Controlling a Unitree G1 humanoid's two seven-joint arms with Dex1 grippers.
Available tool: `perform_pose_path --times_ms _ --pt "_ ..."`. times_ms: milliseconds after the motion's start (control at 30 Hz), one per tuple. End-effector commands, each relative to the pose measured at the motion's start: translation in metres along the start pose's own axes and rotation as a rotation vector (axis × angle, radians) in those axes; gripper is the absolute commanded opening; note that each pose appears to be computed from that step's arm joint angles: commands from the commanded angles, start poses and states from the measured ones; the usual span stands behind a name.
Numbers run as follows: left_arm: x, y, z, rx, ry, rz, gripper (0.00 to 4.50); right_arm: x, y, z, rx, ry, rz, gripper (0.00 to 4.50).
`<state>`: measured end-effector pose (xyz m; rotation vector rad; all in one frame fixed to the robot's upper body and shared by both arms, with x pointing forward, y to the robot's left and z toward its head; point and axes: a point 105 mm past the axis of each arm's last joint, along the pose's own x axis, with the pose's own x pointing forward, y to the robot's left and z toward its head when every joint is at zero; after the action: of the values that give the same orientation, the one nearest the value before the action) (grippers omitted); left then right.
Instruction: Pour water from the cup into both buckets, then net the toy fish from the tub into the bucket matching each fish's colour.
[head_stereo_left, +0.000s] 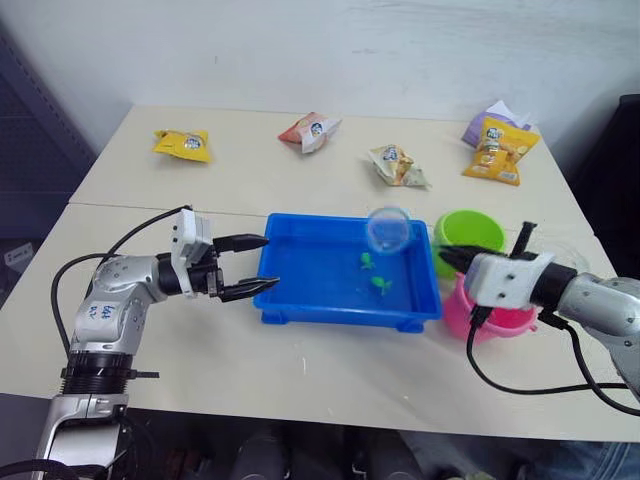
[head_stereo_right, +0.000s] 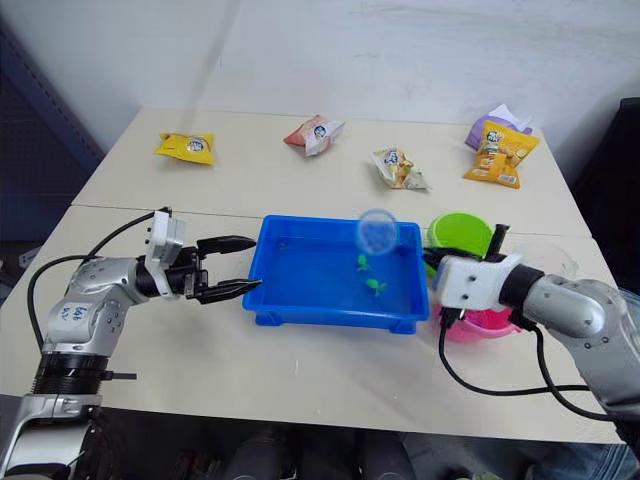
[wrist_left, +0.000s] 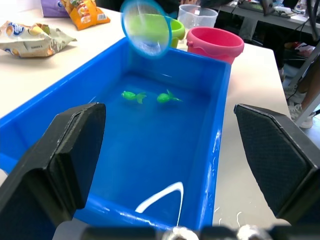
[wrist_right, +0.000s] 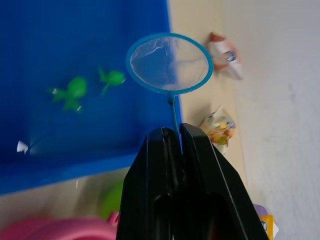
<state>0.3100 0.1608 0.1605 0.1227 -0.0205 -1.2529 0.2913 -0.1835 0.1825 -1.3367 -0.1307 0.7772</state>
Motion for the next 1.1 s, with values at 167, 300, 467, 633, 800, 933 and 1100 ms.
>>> perform_pose_path --times_ms 167,300,467,633,800,933,1100 --pt "0.002 -0.006 0.008 0.051 -0.01 -0.012 4.42 0.008 0.001 -0.014 -0.174 0.019 0.056 0.0" --pt "0.003 -0.007 0.008 0.049 -0.013 -0.005 4.42 0.012 0.007 -0.024 -0.177 0.041 0.109 0.0" --pt "0.004 -0.006 0.008 0.05 -0.018 0.008 4.42 0.014 0.016 -0.026 -0.178 0.047 0.168 0.0" --pt "0.005 -0.006 0.009 0.05 -0.023 0.014 4.42 0.015 0.022 -0.024 -0.173 0.051 0.24 0.0" --pt "0.006 -0.005 0.008 0.048 -0.029 0.018 4.42 0.011 0.037 -0.017 -0.066 0.058 0.37 0.0" --pt "0.007 -0.005 0.008 0.047 -0.034 0.021 4.42 0.015 0.036 -0.005 0.026 0.028 0.372 0.0" --pt "0.008 -0.005 0.008 0.045 -0.039 0.025 4.42 0.021 0.031 0.004 0.248 -0.016 0.318 0.0"
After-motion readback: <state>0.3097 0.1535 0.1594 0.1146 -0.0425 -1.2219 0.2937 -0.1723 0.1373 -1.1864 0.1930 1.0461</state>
